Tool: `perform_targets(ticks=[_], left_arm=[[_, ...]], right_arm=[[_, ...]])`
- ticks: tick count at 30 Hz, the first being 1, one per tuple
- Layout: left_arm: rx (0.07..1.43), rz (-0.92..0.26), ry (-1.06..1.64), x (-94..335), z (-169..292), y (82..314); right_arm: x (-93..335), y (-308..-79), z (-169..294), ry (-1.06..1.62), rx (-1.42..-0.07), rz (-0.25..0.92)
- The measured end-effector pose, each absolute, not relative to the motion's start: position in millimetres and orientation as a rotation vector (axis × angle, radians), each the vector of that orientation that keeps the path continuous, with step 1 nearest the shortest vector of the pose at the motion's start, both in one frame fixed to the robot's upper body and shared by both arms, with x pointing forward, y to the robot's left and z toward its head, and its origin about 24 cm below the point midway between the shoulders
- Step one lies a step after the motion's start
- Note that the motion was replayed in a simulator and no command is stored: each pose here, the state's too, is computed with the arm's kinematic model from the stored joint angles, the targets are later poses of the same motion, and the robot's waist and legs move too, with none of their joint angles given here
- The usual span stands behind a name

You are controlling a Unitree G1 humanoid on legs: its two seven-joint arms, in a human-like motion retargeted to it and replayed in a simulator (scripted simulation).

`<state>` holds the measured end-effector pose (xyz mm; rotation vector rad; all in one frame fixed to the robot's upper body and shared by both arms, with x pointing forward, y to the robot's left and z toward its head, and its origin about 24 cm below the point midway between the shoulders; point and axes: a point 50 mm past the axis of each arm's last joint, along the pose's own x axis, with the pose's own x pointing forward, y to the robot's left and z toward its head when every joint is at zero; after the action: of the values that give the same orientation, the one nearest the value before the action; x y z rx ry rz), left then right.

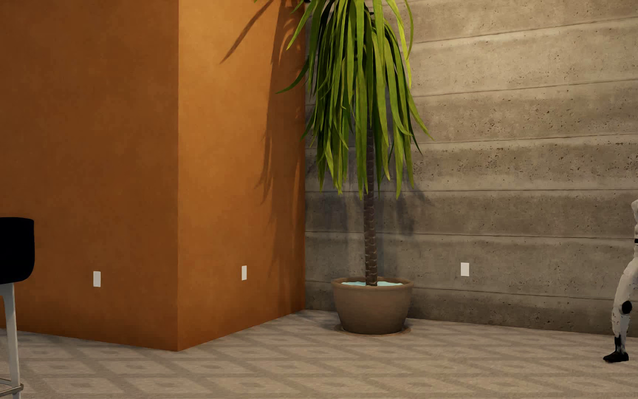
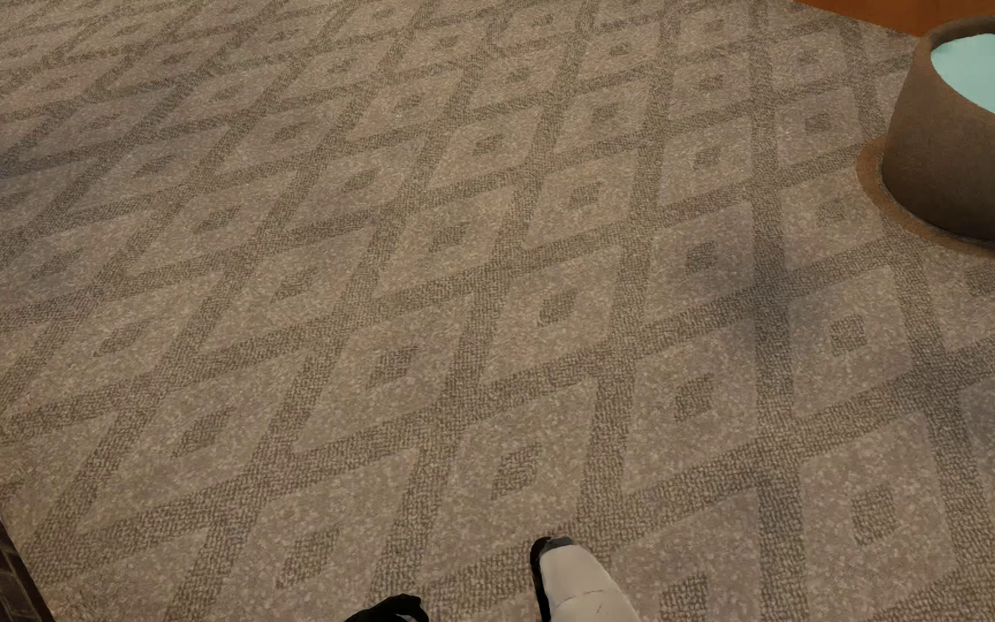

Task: Circle the corner

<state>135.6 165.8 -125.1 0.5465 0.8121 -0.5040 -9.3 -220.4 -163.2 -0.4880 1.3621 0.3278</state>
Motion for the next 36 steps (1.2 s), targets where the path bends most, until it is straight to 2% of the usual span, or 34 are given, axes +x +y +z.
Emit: perform_targets(ticks=[1,3,6,10,12,17,20,22,23,25,28,31,33,34,36], left_arm=[[0.546,-0.454,0.857,131.2,-129.4,178.4],[0.544,-0.492,0.937,106.2,-140.7,174.9],[0.57,-0.508,1.113,62.4,-158.2,186.6],[0.552,-0.497,1.199,30.3,-160.9,194.5],[0.55,-0.494,1.234,17.9,-161.4,198.4],[0.535,-0.474,1.248,9.8,-159.6,202.0],[0.538,-0.479,1.296,-2.7,-162.0,203.6],[0.554,-0.504,1.298,-0.5,-163.9,200.9],[0.525,-0.438,1.293,6.8,-164.2,204.2],[0.542,-0.431,1.235,28.2,-162.0,205.7],[0.555,-0.437,1.058,72.5,-147.5,201.5],[0.567,-0.378,0.9,120.8,-127.7,207.7],[0.566,-0.353,0.861,135.7,-122.1,209.2],[0.542,-0.322,0.85,137.3,-119.8,210.9],[0.501,-0.319,0.969,105.8,-137.6,206.5]], right_arm=[[-16.0,-222.3,-163.0,1.383,-0.473,0.303],[-19.8,-227.6,-162.9,1.406,-0.478,0.287],[-15.6,-224.2,-164.8,1.402,-0.483,0.301],[34.0,-210.5,-159.6,1.218,-0.465,0.311],[53.2,-211.3,-152.4,1.136,-0.445,0.276],[108.8,-211.2,-133.3,0.948,-0.483,0.281],[88.1,-215.1,-143.1,1.034,-0.446,0.235],[59.4,-216.2,-152.1,1.133,-0.461,0.266],[50.0,-216.2,-152.6,1.152,-0.443,0.254],[34.2,-215.6,-156.2,1.203,-0.453,0.28],[15.7,-224.5,-156.2,1.258,-0.456,0.26],[4.5,-225.6,-156.8,1.289,-0.444,0.247],[-4.9,-228.1,-157.5,1.323,-0.447,0.243],[-10.4,-226.7,-158.8,1.344,-0.445,0.251],[-30.7,-229.3,-161.0,1.426,-0.454,0.257]])
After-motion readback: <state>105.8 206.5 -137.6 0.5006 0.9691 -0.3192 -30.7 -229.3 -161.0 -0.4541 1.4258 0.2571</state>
